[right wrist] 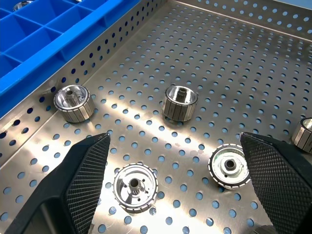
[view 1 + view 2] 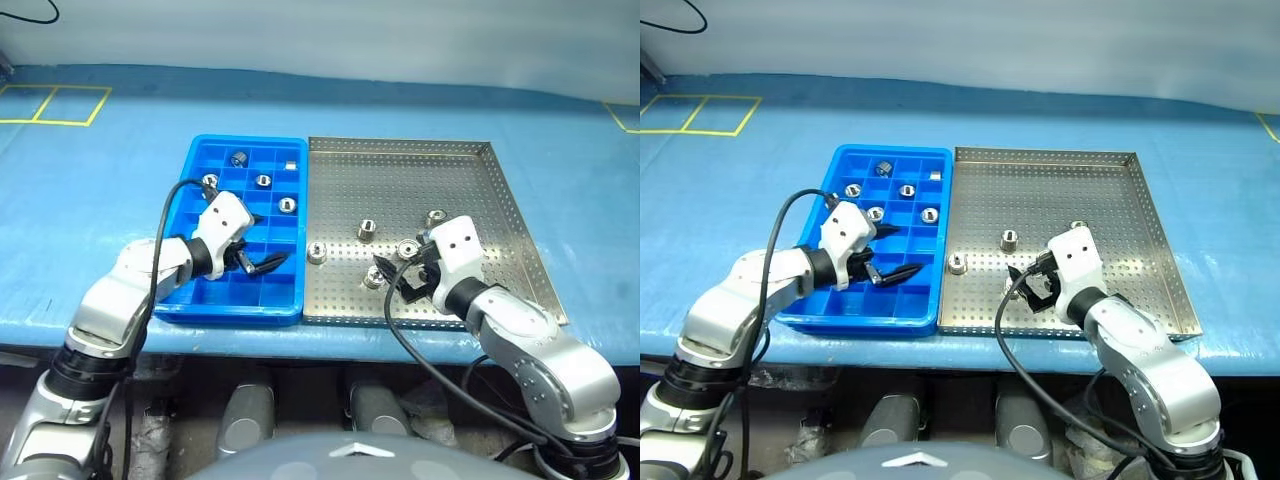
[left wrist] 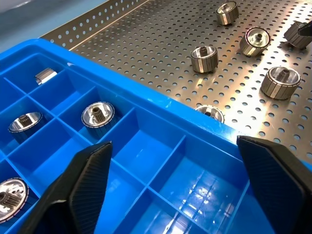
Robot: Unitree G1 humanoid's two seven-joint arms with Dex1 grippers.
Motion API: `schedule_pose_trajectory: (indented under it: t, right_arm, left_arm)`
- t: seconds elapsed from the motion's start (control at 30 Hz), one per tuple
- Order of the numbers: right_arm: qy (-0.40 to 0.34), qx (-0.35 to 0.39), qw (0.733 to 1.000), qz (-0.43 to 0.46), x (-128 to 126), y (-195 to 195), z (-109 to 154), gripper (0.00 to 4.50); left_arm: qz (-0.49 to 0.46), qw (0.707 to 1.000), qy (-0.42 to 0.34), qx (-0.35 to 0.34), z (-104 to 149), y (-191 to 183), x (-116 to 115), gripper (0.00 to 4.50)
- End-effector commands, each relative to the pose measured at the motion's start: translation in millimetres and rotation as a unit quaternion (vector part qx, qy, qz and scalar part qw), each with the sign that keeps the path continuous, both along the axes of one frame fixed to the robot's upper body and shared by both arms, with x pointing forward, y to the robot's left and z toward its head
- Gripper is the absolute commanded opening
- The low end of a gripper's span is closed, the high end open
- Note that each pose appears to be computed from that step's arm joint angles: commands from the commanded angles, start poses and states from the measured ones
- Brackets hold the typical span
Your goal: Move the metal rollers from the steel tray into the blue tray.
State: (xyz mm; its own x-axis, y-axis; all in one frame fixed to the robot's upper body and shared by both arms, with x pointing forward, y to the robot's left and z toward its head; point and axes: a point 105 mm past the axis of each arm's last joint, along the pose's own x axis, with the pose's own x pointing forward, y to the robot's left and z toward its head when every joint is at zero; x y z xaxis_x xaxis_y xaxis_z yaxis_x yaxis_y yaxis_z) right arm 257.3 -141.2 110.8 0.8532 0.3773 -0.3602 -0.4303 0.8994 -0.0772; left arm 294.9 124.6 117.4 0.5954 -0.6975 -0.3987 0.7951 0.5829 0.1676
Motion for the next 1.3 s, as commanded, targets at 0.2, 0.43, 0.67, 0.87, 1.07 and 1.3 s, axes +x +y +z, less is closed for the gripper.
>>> schedule_pose_trajectory:
  t: [0.2,0.43,0.67,0.87,1.07,1.3]
  right_arm:
    - [-0.020,-0.039,0.999,0.016,-5.6,2.5,7.9,4.50]
    - [-0.024,-0.053,0.998,0.017,-7.0,0.5,8.3,4.50]
    - [-0.026,-0.055,0.998,0.018,-7.2,0.5,8.3,4.50]
    - [-0.028,-0.052,0.998,0.011,-6.8,0.3,8.1,4.50]
    - [-0.026,-0.050,0.998,-0.001,-6.8,-0.7,6.3,4.50]
    - [-0.024,-0.049,0.998,-0.009,-8.0,-1.1,4.3,4.50]
  left_arm:
    - [-0.026,0.999,-0.025,0.015,8.5,-7.3,-3.0,4.48]
    - [-0.034,0.999,-0.017,0.017,4.9,-8.0,-6.1,4.48]
    - [-0.031,0.999,-0.016,0.016,4.7,-7.1,-5.1,4.48]
    - [-0.033,0.999,-0.021,0.016,7.9,-8.0,-2.3,4.48]
    - [-0.046,0.999,-0.017,0.013,10.8,-12.2,1.6,4.48]
    - [-0.058,0.998,-0.022,0.018,14.7,-17.5,10.3,4.48]
